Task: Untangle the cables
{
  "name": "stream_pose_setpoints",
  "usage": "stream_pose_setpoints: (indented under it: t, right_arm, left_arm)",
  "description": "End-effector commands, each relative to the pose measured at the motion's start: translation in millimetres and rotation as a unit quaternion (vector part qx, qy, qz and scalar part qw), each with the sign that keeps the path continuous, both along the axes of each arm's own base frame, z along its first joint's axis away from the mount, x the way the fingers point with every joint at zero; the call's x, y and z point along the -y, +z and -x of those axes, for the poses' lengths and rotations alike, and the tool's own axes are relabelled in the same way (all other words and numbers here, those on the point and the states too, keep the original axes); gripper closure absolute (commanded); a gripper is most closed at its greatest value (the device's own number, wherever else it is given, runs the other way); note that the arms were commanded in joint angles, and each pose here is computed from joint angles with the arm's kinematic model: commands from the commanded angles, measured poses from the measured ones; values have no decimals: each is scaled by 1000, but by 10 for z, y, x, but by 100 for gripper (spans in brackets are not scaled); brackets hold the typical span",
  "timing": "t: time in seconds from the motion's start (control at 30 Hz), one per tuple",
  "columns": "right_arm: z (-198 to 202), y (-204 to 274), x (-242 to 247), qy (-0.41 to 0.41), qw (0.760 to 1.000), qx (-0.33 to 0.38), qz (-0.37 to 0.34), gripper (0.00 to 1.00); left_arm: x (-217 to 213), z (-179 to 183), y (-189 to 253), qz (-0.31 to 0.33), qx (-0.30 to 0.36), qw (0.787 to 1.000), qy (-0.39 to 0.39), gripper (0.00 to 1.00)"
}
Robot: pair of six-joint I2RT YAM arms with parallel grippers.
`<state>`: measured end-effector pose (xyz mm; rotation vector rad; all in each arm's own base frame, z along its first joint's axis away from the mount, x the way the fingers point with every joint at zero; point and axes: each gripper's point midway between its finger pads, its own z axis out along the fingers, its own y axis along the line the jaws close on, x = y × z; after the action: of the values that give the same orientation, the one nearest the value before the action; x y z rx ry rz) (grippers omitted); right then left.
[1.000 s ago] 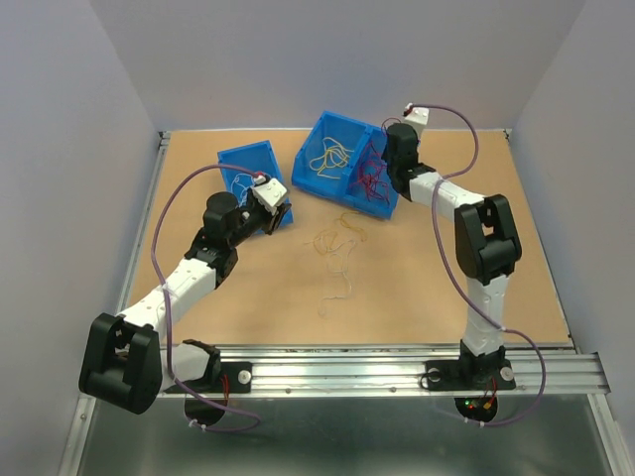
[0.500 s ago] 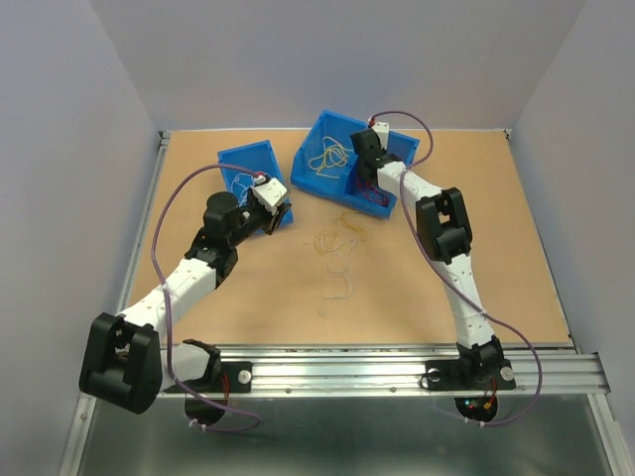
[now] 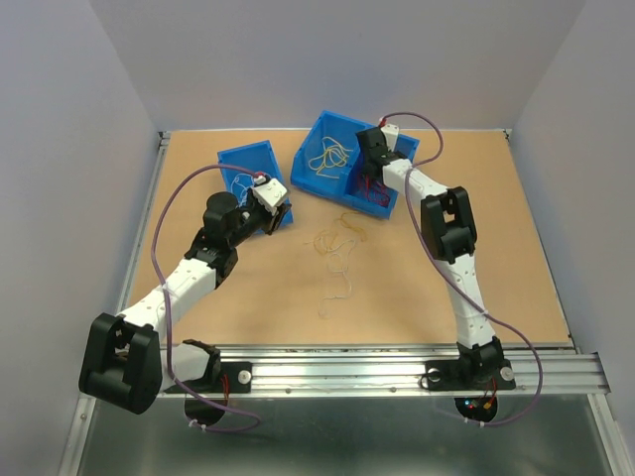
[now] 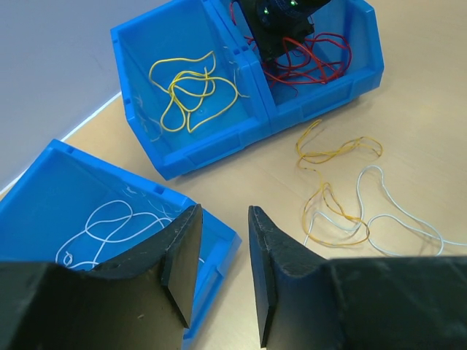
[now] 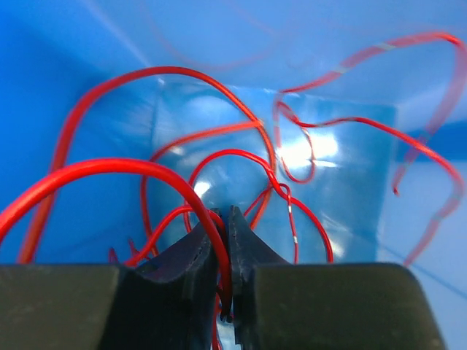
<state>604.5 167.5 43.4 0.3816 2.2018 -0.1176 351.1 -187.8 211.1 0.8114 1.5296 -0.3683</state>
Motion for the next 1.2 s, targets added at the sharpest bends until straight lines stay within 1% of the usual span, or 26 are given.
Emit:
stream_pose_setpoints:
  t: [0.0, 0.07, 0.1, 0.13, 0.17, 0.27, 0.3, 0.37, 0.4, 0.43, 0.5, 0.53, 0.6, 0.67, 0.7, 0.73, 0.8, 0.83, 0.87, 0.9, 0.93, 1.0, 1.03, 1.1, 1.13, 1.17]
  right_arm:
    - [64, 540, 181, -27, 999, 22, 10, 85]
    - [52, 870, 203, -24, 999, 46, 13, 80]
    - [54, 986, 219, -26, 998, 55, 13, 72]
    - [61, 1052, 221, -24, 998, 59, 14, 68]
    - [84, 1191, 232, -23, 997, 69, 12, 67]
    - [143, 1395, 249, -22, 996, 82, 5, 62]
    - [173, 1398, 263, -23, 996, 80, 5, 52]
    - [200, 1480, 277, -23, 996, 86, 4, 45]
    - [241, 1613, 276, -20, 995, 95, 0, 43]
    - [271, 1609, 258, -12, 995, 95, -4, 36]
    - [342, 1680, 226, 6, 995, 102, -6, 27]
    - [443, 1704, 204, 17, 995, 101, -8, 22]
    - [512, 1814, 178, 31, 993, 114, -15, 21]
    - [711, 1831, 66, 78, 991, 108, -18, 21]
    - [810, 1778, -3, 101, 990, 100, -20, 21]
    - [1019, 1732, -109, 128, 986, 100, -23, 21]
    - [1274, 1594, -228, 169, 981, 91, -25, 23]
    - [1425, 1537, -392, 205, 974, 88, -41, 26]
    - [1627, 1397, -391, 222, 970, 86, -49, 32]
    - [1762, 1358, -506, 247, 963, 85, -68, 39]
    - [1836, 1325, -533, 255, 959, 96, -78, 40]
    - [2025, 1374, -567, 269, 952, 114, -93, 40]
    - [2202, 1155, -589, 283, 950, 93, -95, 39]
    - [2306, 1117, -624, 295, 945, 94, -101, 35]
    - [2382, 1018, -653, 302, 944, 84, -98, 29]
    - [2385, 999, -671, 305, 944, 85, -97, 26]
  left_arm:
    - [-21, 26, 167, 6, 34, 999, 0, 55]
    - [-28, 38, 174, 4, 38, 999, 0, 53]
    - [-28, 35, 168, 3, 38, 999, 0, 52]
    - [-22, 35, 166, 2, 38, 999, -1, 51]
    - [-21, 30, 150, 1, 37, 999, -1, 48]
    - [-5, 14, 105, -5, 33, 999, -3, 45]
    - [21, 16, 84, -8, 32, 999, -7, 41]
    - [51, 9, 56, -11, 28, 1000, -9, 38]
    - [57, -2, 16, -14, 23, 1000, -7, 36]
    - [79, -5, 20, -17, 24, 1000, -8, 35]
    - [91, -16, -13, -21, 20, 1000, -7, 33]
    - [90, -20, -16, -21, 19, 1000, -7, 33]
    - [89, -31, -22, -24, 18, 1000, -5, 32]
    - [107, -27, -35, -27, 17, 999, -8, 32]
    - [121, -25, -67, -29, 12, 999, -12, 32]
    - [170, -5, -105, -36, 7, 999, -23, 31]
    - [233, 19, -149, -43, -3, 998, -38, 31]
    - [264, 31, -173, -46, -7, 998, -44, 31]
    - [297, 33, -233, -52, -19, 997, -51, 31]
    - [355, 56, -258, -55, -24, 996, -61, 31]
    - [378, 73, -317, -60, -37, 995, -65, 31]
    - [440, 70, -366, -66, -47, 994, -74, 31]
    - [461, 78, -377, -68, -49, 994, -76, 31]
    - [474, 82, -400, -70, -52, 993, -77, 31]
    - [482, 87, -386, -70, -49, 993, -78, 31]
    - [479, 87, -383, -70, -49, 993, -77, 31]
